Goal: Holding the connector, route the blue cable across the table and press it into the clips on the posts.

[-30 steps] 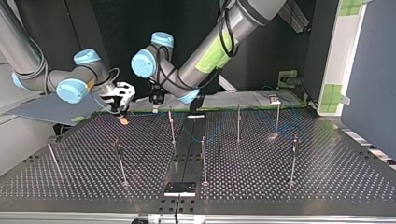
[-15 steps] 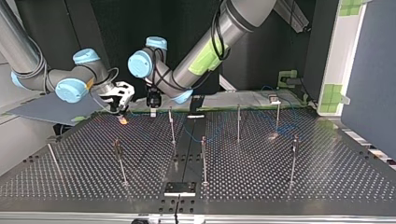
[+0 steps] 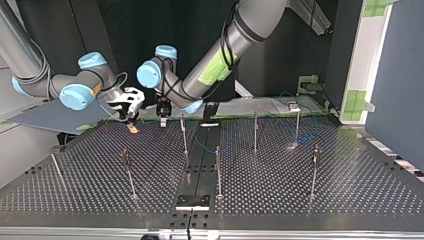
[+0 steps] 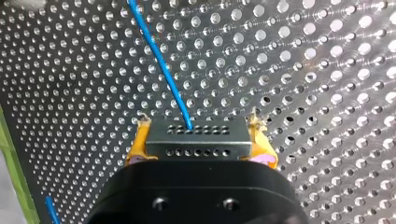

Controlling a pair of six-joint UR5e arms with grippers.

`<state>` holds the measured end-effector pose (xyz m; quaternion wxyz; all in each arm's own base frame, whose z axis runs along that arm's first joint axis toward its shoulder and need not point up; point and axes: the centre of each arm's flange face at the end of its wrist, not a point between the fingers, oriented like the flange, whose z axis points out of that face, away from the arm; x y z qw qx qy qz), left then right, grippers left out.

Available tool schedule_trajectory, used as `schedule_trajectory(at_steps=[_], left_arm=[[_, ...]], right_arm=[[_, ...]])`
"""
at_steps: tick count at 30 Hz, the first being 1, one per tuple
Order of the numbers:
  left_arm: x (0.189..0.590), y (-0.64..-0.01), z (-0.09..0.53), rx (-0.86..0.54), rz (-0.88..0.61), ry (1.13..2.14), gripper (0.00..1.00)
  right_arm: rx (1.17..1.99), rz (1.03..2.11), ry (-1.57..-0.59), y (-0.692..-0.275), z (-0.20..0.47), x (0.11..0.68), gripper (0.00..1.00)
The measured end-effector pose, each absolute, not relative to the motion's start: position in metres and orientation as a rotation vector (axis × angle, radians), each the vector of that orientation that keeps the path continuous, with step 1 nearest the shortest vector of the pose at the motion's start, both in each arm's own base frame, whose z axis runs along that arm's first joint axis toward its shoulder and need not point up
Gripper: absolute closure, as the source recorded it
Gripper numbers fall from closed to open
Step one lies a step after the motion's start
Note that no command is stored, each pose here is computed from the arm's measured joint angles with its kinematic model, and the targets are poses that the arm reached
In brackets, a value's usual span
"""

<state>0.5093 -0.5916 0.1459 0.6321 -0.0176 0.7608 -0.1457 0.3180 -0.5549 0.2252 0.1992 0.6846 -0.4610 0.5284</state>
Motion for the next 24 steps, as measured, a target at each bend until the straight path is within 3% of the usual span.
schedule_trajectory(at_steps=[6,8,9,10,11,12,13,15,16,24], left_arm=[[0.521,-0.6,0.144,-0.066,-0.342,1.71,0.04],[0.523,-0.602,0.148,-0.072,-0.344,1.698,0.29],[0.523,-0.603,0.149,-0.074,-0.342,1.695,0.29],[0.524,-0.603,0.15,-0.076,-0.339,1.692,0.55],[0.524,-0.603,0.151,-0.078,-0.337,1.691,0.67],[0.524,-0.603,0.151,-0.079,-0.335,1.689,0.67],[0.524,-0.603,0.152,-0.082,-0.333,1.688,0.78],[0.524,-0.603,0.152,-0.085,-0.331,1.687,0.84],[0.524,-0.603,0.152,-0.086,-0.331,1.687,1.0],[0.525,-0.602,0.153,-0.089,-0.331,1.687,1.0]], right_arm=[[1.914,1.479,-1.289,-0.555,0.225,0.318,1.0],[1.914,1.479,-1.288,-0.555,0.225,0.318,1.0],[1.914,1.479,-1.288,-0.555,0.225,0.318,1.0],[1.914,1.479,-1.289,-0.555,0.225,0.318,1.0],[1.914,1.479,-1.289,-0.555,0.225,0.318,1.0],[1.914,1.479,-1.289,-0.555,0.225,0.318,1.0],[1.914,1.479,-1.289,-0.555,0.225,0.318,1.0],[1.914,1.479,-1.29,-0.555,0.225,0.318,1.0],[1.913,1.479,-1.29,-0.555,0.225,0.318,1.0],[1.906,1.481,-1.29,-0.557,0.227,0.316,1.0]])
